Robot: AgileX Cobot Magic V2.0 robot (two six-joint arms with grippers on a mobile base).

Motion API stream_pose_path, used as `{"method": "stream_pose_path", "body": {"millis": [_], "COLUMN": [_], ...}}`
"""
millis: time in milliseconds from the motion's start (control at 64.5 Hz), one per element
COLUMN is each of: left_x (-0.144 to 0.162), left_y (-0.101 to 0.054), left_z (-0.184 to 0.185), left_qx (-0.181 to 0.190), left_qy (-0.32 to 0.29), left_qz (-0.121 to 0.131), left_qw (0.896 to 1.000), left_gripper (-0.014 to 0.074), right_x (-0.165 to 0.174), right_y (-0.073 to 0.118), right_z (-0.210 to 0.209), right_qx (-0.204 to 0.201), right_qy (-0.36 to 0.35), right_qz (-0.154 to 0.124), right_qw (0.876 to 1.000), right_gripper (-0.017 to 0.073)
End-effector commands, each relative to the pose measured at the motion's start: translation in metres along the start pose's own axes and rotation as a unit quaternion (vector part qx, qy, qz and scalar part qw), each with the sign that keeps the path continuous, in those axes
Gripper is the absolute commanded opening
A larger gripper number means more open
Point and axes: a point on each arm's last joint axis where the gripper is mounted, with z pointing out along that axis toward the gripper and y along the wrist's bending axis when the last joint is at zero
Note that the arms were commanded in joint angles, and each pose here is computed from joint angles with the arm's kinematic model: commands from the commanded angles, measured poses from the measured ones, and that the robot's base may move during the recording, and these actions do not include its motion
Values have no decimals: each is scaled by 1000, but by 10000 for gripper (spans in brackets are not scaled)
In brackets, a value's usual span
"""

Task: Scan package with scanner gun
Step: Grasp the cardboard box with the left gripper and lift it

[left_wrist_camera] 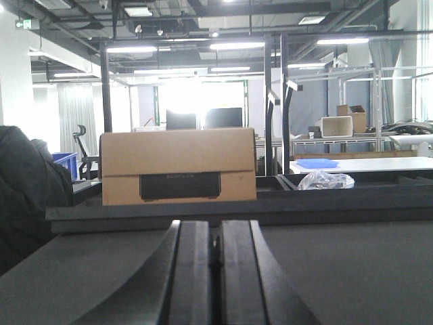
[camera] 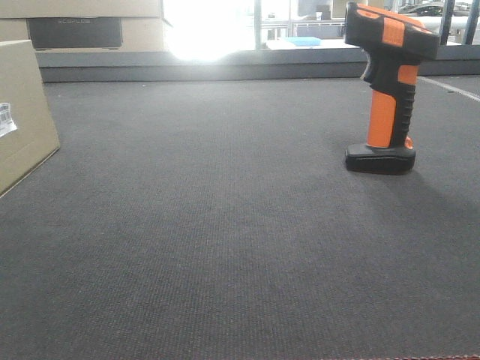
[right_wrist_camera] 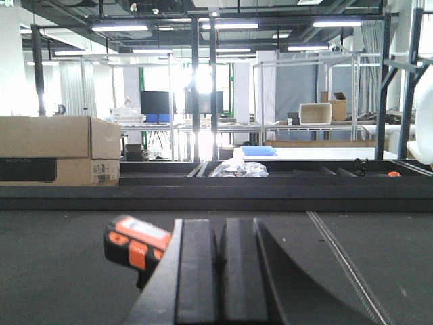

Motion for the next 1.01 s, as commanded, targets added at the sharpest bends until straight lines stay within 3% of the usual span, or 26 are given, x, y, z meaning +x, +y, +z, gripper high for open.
{"method": "stream_pose_path", "body": {"millis": [0, 46, 139, 279, 387, 558, 666, 790, 945, 992], "left_x": [-25, -36, -54, -62, -59, -52, -47, -44, -45, -44], "left_y": [2, 3, 4, 5, 4, -5, -10, -13, -11, -8], "left_z": [7, 13, 29, 56, 78, 98, 113, 137, 177, 190], "left_qx": [5, 6, 9, 13, 17, 51, 68, 80, 75, 68], "left_qy": [32, 51, 85, 137, 168, 219, 294, 391, 462, 496], "left_qz": [-2, -2, -2, -2, -8, -47, -59, -54, -34, -32], "left_qw": [999, 999, 996, 991, 986, 973, 951, 915, 883, 865], "left_gripper": [-89, -49, 76, 364, 526, 592, 592, 590, 591, 591], "right_x": [-20, -30, -42, -48, -38, -26, -17, -10, -9, -9], "right_y": [2, 3, 4, 3, 2, 3, 8, 17, 27, 30], "right_z": [9, 17, 34, 59, 77, 94, 104, 113, 124, 128], "right_qx": [-4, -5, -6, -5, -2, -7, -30, -61, -90, -97], "right_qy": [35, 46, 73, 106, 141, 181, 205, 228, 242, 243], "right_qz": [-1, 0, 2, 3, 5, 11, 13, 14, 13, 13], "right_qw": [999, 999, 997, 994, 990, 983, 978, 972, 966, 965], "right_gripper": [-155, -116, 53, 382, 547, 559, 559, 559, 559, 559]}}
